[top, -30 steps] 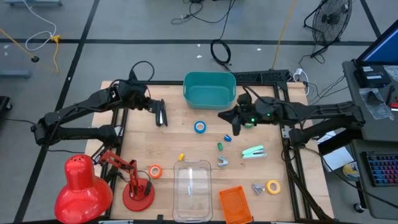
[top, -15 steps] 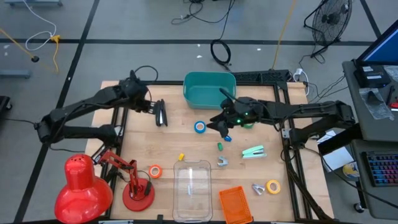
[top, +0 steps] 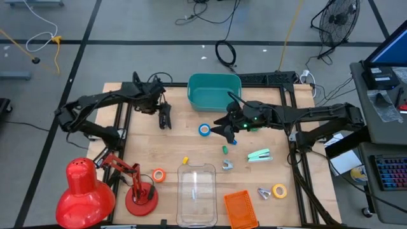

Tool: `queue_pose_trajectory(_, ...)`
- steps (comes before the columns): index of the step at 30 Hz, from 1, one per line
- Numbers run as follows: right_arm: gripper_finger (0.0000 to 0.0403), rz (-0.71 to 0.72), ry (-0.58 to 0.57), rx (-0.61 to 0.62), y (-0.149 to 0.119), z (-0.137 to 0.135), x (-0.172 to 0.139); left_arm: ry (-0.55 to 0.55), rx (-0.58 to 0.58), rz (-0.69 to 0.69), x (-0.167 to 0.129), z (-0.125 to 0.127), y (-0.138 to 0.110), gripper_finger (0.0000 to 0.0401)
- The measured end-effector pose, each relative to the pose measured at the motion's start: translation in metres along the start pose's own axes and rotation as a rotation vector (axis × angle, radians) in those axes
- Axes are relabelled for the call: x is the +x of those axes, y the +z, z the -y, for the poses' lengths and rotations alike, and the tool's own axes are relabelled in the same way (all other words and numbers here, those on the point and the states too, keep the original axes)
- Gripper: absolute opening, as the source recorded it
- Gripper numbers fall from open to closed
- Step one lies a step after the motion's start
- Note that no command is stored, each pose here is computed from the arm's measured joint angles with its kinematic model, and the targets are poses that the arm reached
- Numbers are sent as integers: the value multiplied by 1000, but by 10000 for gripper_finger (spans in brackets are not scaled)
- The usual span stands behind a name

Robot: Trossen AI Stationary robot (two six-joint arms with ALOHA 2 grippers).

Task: Pick and place Stapler, Stapler remover, tape
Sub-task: Put the black stapler into the green bin

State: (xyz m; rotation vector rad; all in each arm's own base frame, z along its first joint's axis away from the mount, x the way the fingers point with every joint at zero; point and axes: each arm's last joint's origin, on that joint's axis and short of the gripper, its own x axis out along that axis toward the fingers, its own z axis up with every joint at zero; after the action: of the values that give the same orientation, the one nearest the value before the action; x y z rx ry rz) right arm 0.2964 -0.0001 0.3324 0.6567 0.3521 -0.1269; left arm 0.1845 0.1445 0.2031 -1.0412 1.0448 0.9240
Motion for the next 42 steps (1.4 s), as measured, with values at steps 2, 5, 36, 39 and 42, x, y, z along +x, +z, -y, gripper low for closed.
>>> queue_pose_trajectory(2, 239, 8, -9, -13, -2, -3, 0, -21, -8, -1, 6, 2, 4, 277)
queue_pose_trajectory(5, 240, 16, -20, -32, -4, -5, 0, -38, -18, -31, 17, 4, 8, 266)
queue_pose_trajectory(36, 238, 75, 17, -15, -1, -12, -1, -54, 62, 24, 31, 11, 17, 8)
queue_pose_trajectory(39, 238, 75, 18, -8, -1, -12, -1, -74, 61, 45, 30, 12, 20, 16)
queue_pose_trajectory(42, 238, 75, 18, -7, -1, -12, -1, -87, 57, 58, 30, 13, 22, 19)
